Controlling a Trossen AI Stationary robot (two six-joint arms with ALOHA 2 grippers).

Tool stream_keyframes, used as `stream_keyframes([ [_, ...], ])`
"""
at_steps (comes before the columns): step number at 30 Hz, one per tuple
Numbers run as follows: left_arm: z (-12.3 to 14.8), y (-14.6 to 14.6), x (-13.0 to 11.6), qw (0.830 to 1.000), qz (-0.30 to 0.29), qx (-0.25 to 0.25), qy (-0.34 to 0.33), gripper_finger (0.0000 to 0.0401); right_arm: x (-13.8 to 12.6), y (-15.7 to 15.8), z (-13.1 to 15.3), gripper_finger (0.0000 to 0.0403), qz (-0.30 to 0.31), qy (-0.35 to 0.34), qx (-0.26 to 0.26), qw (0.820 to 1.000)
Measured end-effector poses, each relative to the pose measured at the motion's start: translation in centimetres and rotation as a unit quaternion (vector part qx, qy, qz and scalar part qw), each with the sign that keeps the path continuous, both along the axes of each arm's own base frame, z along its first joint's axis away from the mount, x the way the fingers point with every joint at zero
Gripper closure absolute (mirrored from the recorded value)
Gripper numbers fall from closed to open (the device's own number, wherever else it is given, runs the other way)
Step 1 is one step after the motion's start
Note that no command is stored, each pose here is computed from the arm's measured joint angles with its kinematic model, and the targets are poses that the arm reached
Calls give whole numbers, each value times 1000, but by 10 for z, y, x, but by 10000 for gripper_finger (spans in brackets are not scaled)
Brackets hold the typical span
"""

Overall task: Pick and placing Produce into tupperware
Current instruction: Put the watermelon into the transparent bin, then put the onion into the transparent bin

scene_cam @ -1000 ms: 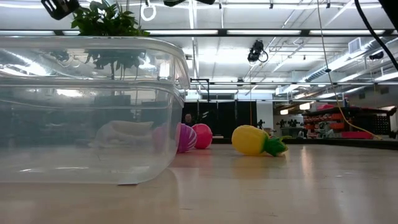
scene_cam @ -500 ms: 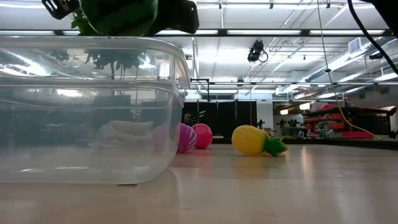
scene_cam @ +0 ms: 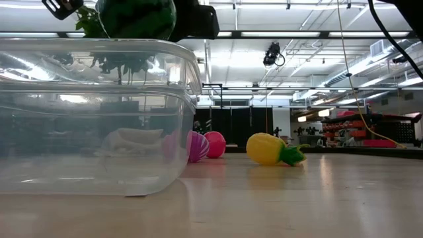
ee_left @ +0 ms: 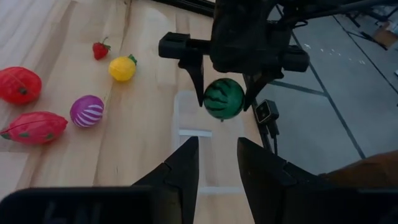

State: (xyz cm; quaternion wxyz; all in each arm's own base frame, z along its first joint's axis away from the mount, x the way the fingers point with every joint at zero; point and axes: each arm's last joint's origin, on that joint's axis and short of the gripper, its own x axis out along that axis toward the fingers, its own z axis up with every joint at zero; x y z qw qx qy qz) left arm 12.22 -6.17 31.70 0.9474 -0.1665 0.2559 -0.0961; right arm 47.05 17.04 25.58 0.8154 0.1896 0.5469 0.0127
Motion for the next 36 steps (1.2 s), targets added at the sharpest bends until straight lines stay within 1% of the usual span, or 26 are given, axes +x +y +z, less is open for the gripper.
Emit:
stream_keyframes([
  [8, -1, 1, -3, 1000, -7, 2, 8, 274, -2, 0, -1, 53, -3, 14, -2, 1000],
  [12, -2, 1, -3, 1000, -8, 4, 13, 270, -3, -1, -1, 54, -5, 15, -3, 1000],
  [18, -2, 1, -3, 1000, -11, 8, 12, 275, -4, -2, -1, 62, -5, 21, -7, 1000],
  [21, -2, 1, -3, 1000, -11, 8, 13, 277, -11, -9, 1, 63, -8, 56, -15, 998],
  [24, -2, 1, -3, 1000, -11, 8, 13, 276, -24, -20, 17, 62, -15, 88, -17, 996],
  [29, -2, 1, -3, 1000, -11, 9, 14, 268, -46, -33, 62, 62, -36, 58, -22, 997],
  [32, -2, 1, -3, 1000, -8, 9, 12, 266, -61, -39, 84, 64, -49, 41, -40, 997],
  [34, -2, 2, -2, 1000, 1, 13, 10, 268, -71, -42, 93, 66, -54, 47, -53, 996],
  [36, -2, 2, -2, 1000, 8, 22, 6, 271, -82, -45, 99, 67, -66, 69, -62, 994],
])
